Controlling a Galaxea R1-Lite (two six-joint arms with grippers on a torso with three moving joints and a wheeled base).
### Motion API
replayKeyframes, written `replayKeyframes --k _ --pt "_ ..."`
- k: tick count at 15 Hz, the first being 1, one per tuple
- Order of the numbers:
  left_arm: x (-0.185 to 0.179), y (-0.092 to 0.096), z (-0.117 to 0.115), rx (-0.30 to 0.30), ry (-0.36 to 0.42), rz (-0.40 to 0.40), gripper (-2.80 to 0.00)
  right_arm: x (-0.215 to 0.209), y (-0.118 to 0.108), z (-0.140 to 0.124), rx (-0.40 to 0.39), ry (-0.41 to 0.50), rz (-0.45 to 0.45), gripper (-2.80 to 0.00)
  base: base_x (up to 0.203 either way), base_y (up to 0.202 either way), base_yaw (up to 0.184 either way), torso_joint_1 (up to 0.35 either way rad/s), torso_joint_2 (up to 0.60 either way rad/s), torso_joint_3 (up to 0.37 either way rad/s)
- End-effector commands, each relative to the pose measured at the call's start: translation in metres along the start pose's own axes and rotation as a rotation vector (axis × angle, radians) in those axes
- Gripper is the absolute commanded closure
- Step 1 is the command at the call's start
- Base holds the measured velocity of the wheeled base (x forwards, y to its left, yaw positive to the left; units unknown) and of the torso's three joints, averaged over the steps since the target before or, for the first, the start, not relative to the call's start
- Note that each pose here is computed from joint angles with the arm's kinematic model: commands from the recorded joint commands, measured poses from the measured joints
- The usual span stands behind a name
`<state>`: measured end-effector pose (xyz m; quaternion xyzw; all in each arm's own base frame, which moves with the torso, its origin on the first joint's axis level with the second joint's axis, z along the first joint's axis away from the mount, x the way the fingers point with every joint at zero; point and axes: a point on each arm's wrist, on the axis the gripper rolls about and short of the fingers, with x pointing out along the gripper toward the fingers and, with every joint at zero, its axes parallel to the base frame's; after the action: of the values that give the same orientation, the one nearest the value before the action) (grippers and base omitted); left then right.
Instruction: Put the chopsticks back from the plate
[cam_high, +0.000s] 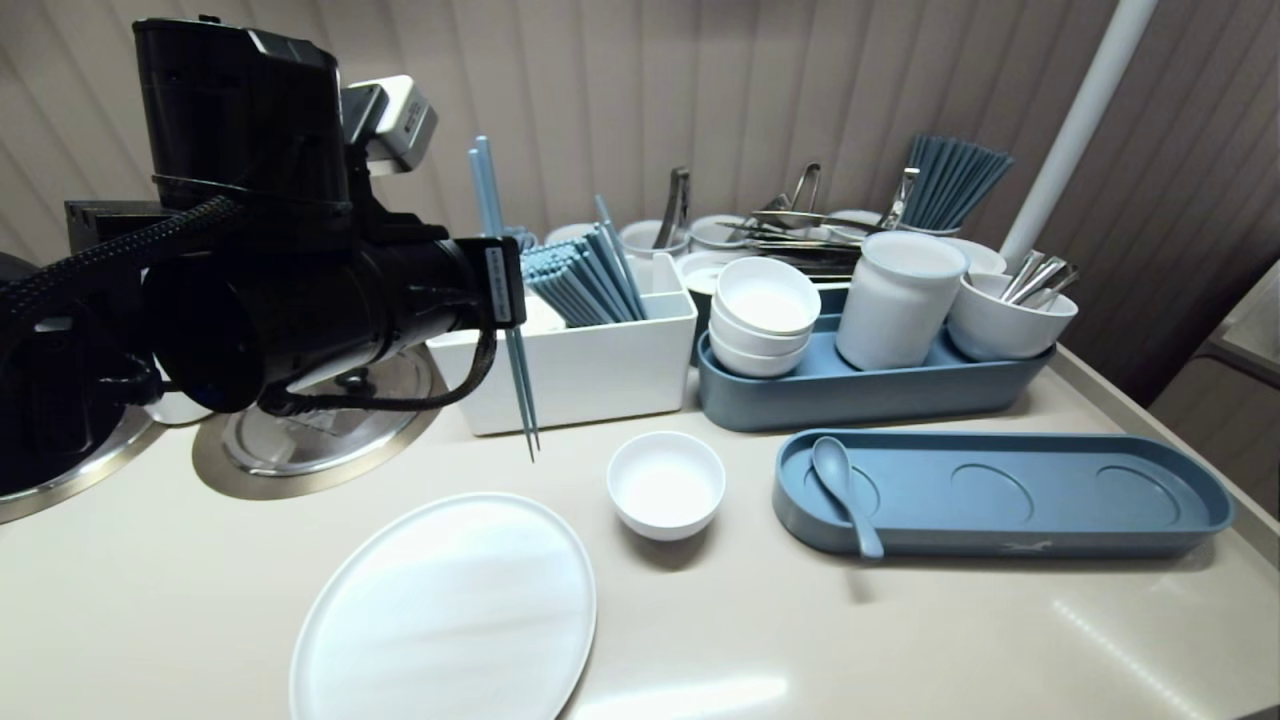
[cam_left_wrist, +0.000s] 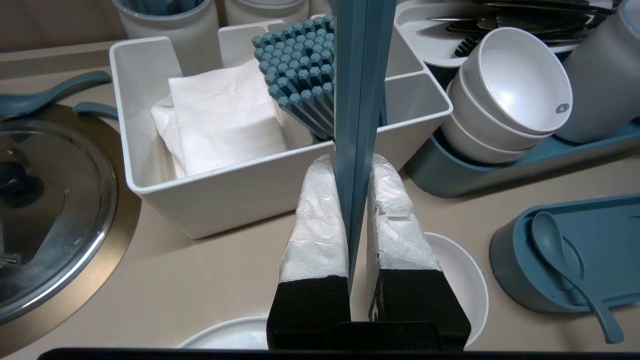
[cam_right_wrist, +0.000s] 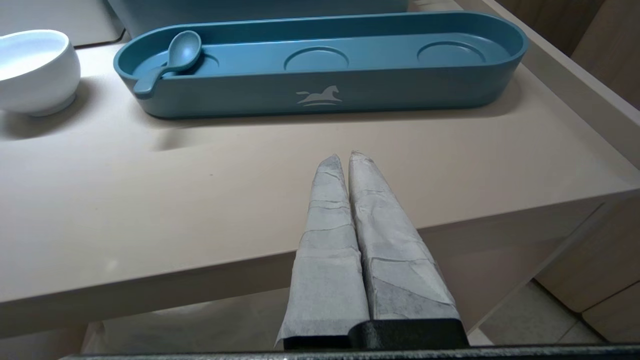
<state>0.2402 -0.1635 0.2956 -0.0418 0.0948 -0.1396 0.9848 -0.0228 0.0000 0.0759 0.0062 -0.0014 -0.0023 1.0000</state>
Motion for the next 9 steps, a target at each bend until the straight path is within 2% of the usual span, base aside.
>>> replayKeyframes --k 1,5,9 --pt "0.0001 -0.0006 0.0001 -0.001 -0.002 0.002 0.0 0.0001 0.0 0.0001 0.0 0.001 0.0 0.0 0.0 0.0 0.0 0.0 0.0 0.0" --pt "0.001 -0.0009 0.0001 -0.001 -0.002 0.002 0.0 0.0 0.0 -0.0001 0.0 0.0 0.0 0.0 0.004 -0.03 0.009 -0.002 0.0 0.002" --pt "0.0012 -0.0008 -0.0015 -0.002 0.004 0.0 0.0 0.0 0.0 0.0001 0.0 -0.001 0.0 0.0 0.001 -0.166 0.009 0.002 0.0 0.001"
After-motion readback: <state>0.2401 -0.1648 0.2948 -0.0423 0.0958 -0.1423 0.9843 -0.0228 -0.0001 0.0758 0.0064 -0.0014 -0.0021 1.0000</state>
